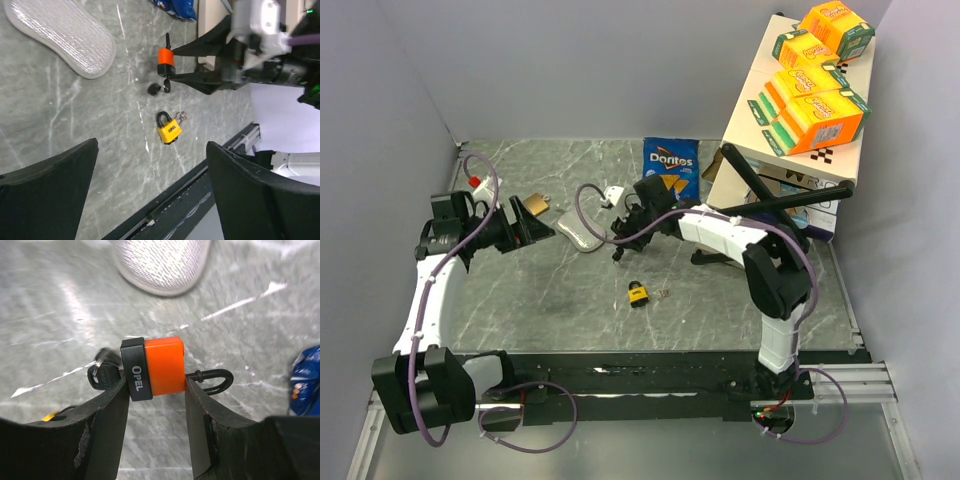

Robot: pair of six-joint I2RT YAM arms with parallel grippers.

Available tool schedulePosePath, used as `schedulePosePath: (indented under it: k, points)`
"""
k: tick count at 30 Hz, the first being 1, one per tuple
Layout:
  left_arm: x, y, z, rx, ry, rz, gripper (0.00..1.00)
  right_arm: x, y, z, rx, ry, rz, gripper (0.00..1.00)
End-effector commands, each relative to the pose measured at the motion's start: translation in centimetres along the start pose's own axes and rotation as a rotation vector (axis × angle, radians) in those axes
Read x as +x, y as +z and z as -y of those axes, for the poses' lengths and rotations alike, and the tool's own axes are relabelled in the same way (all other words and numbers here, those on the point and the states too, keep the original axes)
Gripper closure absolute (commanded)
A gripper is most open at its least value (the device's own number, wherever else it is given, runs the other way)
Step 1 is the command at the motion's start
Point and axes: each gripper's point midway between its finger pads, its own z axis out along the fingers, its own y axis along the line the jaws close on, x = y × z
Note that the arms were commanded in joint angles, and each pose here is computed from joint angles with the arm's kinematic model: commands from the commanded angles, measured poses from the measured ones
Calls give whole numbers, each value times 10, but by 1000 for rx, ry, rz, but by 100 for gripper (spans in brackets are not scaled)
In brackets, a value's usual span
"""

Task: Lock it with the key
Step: Pick up the lock from the center of the board.

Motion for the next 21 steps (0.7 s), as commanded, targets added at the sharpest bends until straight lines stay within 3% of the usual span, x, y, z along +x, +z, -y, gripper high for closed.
schedulePosePath:
  k: [1,7,13,21]
  points:
    - [0,7,10,98,-85,2,9,-76,-45,-9,-31,-189,257,100]
    - [6,24,25,236,-235,20,16,-106,-77,-34,-88,-334,388,100]
    - [11,44,54,302,-145,-24,20,-120,-94,-65,-132,-496,455,100]
    - [26,55,73,363,-106,-87,33,-131,-108,-98,-155,-616,495,100]
